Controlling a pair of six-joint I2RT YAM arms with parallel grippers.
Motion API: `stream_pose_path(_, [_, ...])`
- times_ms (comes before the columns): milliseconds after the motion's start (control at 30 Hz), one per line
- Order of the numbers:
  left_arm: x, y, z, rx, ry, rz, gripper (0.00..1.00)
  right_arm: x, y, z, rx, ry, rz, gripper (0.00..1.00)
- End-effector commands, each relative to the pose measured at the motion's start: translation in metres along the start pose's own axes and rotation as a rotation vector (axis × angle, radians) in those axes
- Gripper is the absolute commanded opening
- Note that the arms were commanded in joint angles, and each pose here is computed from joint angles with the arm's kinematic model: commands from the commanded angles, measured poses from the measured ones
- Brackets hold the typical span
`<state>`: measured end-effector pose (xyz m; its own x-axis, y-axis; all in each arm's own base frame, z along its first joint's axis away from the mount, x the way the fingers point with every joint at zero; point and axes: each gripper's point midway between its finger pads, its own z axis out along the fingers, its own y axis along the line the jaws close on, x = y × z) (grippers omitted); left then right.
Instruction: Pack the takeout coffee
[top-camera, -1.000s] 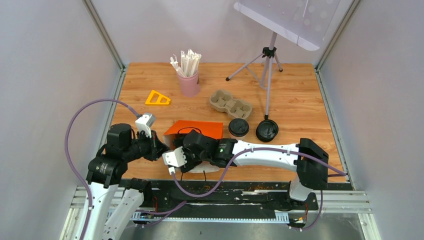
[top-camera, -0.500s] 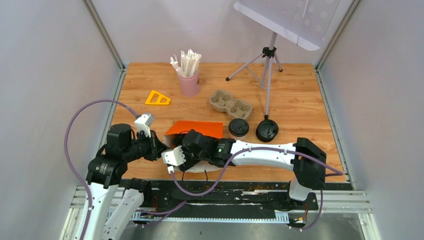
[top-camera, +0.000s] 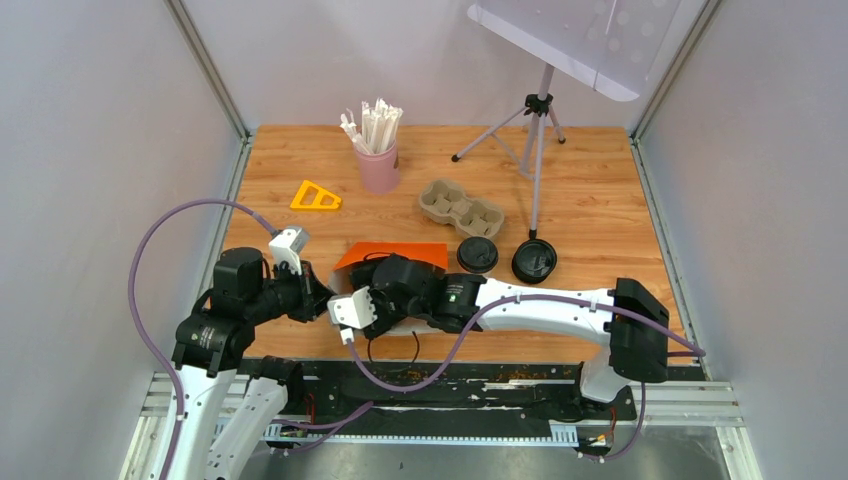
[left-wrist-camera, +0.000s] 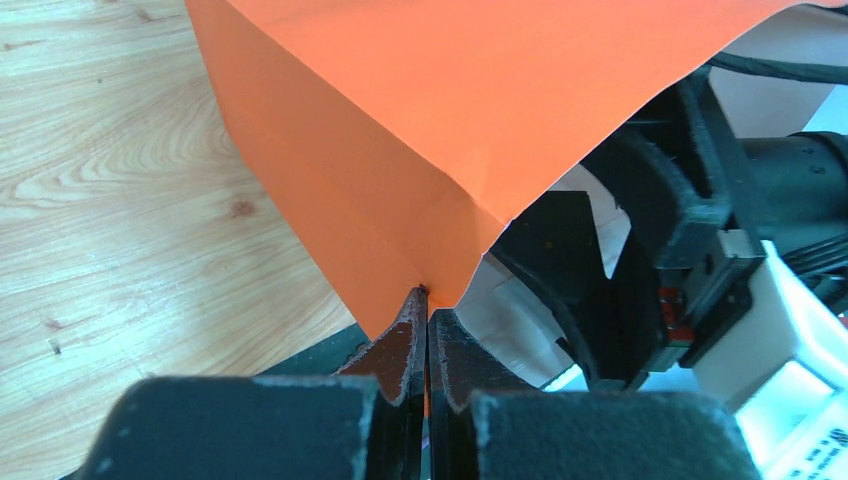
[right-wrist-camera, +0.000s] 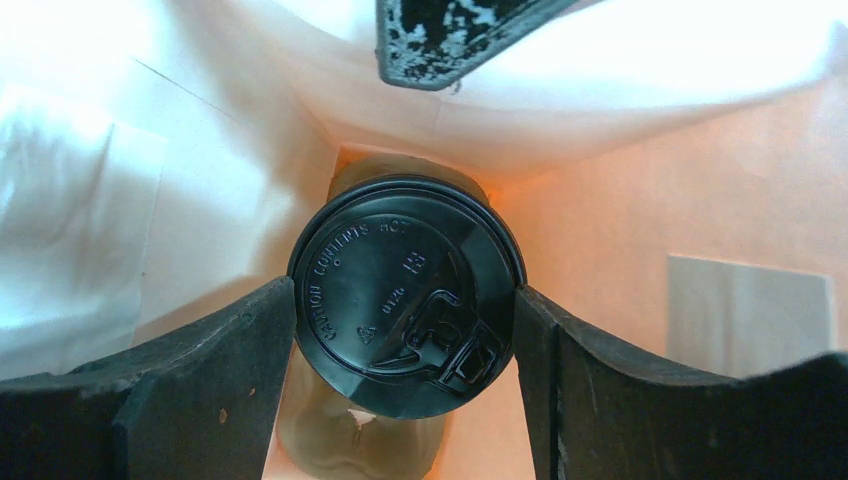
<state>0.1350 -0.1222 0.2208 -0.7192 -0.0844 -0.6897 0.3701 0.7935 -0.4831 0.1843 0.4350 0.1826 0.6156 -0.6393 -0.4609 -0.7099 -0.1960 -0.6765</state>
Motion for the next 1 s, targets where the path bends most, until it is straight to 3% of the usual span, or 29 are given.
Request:
stream_pose_path(0, [-0.01,-0.005,-0.006,0.008,-0.035,0.022,0.0,-0.01,-0.021,-0.016,0.067,-0.033,-0.012,0.53])
stream_pose_path(600, [-0.005,-0.007,-0.006,0.029,-0.023,0.047,0.0,-0.01,-0.01,0.004,0.025,-0.065,-0.039,0.53])
stream_pose_path(967, [-0.008,-0.01,-0.005,0.043,-0.038,0.025,0.0,0.0,-0.008,0.017,0.01,-0.017,-0.052,0.53])
